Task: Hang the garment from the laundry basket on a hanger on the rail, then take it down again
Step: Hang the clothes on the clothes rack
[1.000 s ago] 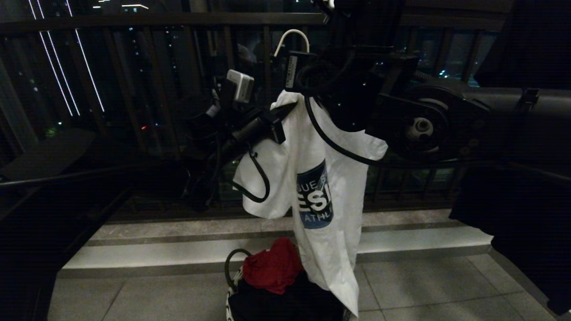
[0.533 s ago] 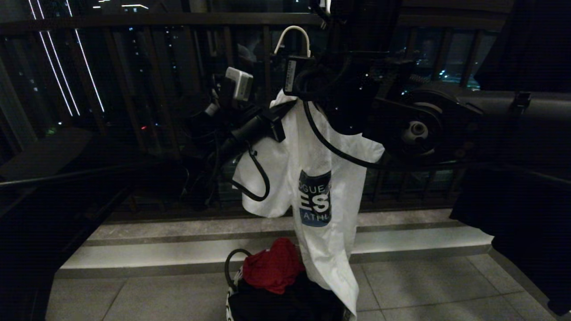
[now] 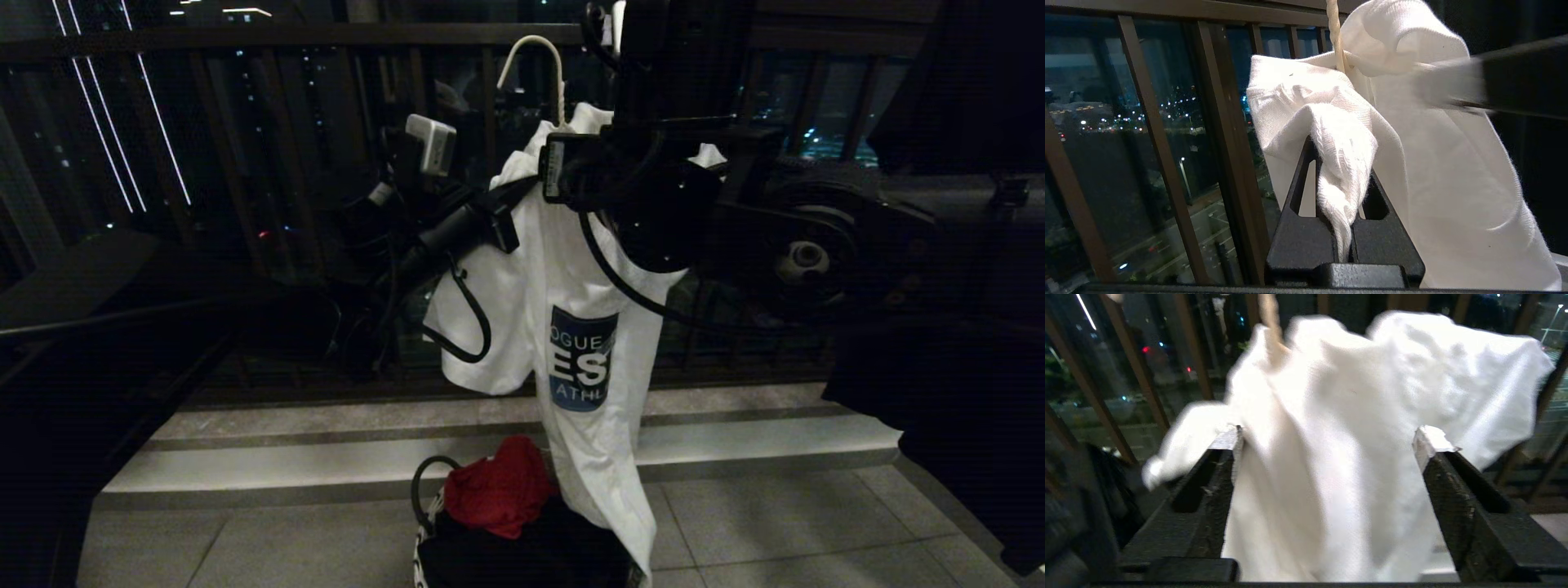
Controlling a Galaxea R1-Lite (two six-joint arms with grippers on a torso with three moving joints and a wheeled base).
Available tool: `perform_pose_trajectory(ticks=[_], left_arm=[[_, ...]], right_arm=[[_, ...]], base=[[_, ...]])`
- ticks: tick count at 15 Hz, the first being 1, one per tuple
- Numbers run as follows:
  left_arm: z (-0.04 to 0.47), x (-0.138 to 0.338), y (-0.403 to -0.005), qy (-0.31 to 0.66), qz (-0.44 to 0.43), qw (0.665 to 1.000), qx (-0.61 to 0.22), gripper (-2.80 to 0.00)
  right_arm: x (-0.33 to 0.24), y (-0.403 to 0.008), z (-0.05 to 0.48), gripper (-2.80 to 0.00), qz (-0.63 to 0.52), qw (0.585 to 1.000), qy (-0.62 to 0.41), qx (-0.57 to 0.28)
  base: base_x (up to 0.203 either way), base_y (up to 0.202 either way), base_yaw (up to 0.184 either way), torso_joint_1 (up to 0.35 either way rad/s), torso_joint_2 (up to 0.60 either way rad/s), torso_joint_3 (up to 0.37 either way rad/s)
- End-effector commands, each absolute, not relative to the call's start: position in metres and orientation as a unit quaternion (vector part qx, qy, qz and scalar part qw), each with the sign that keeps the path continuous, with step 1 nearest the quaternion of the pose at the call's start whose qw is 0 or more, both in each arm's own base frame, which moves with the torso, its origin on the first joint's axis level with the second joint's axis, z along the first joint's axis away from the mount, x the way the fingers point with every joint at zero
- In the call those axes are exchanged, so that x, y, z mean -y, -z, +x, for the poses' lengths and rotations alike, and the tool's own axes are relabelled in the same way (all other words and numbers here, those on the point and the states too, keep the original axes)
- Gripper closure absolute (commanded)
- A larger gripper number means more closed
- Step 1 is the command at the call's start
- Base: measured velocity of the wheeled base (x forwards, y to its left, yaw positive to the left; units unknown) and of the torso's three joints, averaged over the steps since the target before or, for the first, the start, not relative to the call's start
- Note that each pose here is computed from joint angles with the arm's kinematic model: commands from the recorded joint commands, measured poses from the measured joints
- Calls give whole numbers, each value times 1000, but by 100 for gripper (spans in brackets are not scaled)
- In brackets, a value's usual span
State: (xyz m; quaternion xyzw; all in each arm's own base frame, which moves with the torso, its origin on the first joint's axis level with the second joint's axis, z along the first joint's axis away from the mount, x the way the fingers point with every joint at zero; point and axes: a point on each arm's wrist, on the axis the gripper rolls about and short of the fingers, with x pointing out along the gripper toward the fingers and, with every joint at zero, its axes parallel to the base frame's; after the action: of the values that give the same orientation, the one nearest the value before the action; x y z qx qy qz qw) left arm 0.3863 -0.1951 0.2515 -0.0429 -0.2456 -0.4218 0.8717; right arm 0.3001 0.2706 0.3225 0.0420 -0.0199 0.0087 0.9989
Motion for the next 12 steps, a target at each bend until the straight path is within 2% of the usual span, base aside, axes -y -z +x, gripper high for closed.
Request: perform_pose_trajectory(ticks=[1, 8, 9, 12], left_arm=[[384, 193, -256, 422, -45, 870, 253, 0], [380, 187, -266, 434, -91, 863, 243, 0], [380, 187, -265, 436, -95, 862, 240, 0], [378, 187, -264, 451, -125, 856, 219, 0]], right_arm=[[-257, -330, 286, -280, 42, 999, -7, 20], [-211, -349, 233, -280, 25, 1000, -12, 2], [-204, -351, 226, 0, 21, 1000, -12, -3], [-196, -355, 219, 0, 17, 1000, -10, -6]], base=[[0, 0, 0, 0, 0, 0], [0, 0, 0, 0, 0, 0], [0, 0, 0, 0, 0, 0], [0, 0, 0, 0, 0, 0]])
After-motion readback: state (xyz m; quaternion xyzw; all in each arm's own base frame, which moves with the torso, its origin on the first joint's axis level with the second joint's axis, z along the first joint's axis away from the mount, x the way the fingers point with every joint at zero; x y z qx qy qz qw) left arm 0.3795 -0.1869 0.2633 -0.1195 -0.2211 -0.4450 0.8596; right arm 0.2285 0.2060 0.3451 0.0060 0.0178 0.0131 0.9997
